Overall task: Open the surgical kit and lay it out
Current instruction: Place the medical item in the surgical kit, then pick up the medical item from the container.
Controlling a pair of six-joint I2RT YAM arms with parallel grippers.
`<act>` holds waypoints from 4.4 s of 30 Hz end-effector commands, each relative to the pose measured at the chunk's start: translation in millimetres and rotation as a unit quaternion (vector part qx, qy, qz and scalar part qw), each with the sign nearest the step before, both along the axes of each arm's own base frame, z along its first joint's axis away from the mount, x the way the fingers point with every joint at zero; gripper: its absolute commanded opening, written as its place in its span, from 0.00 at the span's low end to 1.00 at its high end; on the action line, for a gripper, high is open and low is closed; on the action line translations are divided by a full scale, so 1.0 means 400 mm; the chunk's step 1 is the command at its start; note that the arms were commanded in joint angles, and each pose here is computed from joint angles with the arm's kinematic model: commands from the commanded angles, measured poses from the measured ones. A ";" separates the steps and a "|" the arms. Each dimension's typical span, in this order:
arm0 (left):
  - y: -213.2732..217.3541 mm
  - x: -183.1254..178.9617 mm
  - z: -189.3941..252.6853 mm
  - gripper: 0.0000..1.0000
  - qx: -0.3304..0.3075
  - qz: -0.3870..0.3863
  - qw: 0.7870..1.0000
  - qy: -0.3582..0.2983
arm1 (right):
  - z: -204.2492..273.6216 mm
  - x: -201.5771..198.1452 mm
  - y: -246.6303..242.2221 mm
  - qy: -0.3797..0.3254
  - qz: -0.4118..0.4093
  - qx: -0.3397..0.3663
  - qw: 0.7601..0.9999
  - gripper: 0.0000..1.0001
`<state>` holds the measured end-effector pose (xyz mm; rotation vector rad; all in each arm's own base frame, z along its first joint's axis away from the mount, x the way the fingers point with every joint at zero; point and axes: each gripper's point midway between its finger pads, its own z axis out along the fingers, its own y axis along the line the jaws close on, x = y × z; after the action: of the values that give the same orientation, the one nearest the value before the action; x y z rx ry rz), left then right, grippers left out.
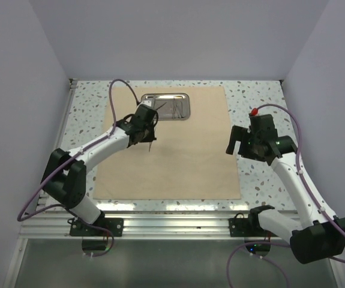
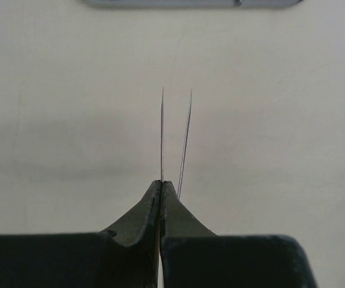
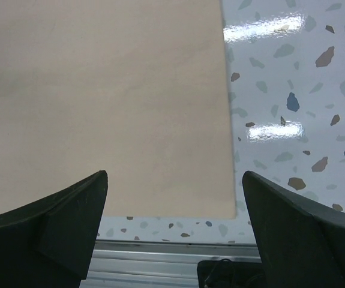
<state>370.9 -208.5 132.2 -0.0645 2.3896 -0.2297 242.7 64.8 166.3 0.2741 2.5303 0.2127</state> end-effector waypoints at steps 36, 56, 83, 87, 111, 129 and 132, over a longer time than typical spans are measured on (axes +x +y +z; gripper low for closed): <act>0.121 -0.188 -0.238 0.34 0.056 0.019 0.987 0.149 | 0.053 -0.016 0.009 -0.046 -0.001 0.027 0.999 0.98; 0.169 -0.305 -0.236 0.67 0.032 0.030 0.986 0.162 | 0.133 0.108 0.469 -0.075 0.245 0.152 0.955 0.97; -0.020 0.155 0.053 0.37 0.046 -0.038 0.998 -0.023 | 0.077 0.163 0.407 -0.058 0.121 0.034 0.990 0.93; -0.097 0.287 -0.040 0.34 0.054 -0.040 0.998 -0.003 | 0.074 0.093 0.321 -0.050 0.094 0.009 0.994 0.94; -0.138 0.594 -0.131 0.35 -0.028 0.057 0.995 -0.073 | 0.054 -0.026 0.165 -0.038 0.065 -0.054 0.996 0.94; -0.159 0.627 -0.188 0.34 -0.033 0.033 0.996 -0.077 | 0.020 0.039 0.208 -0.020 0.083 -0.068 0.994 0.94; -0.160 0.627 -0.155 0.33 -0.045 0.038 0.994 -0.092 | 0.019 0.044 0.205 -0.020 0.084 -0.068 0.994 0.94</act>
<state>609.2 -271.1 38.1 -0.1515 2.2831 -0.2655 246.0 141.4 156.5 0.0071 2.5757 0.0712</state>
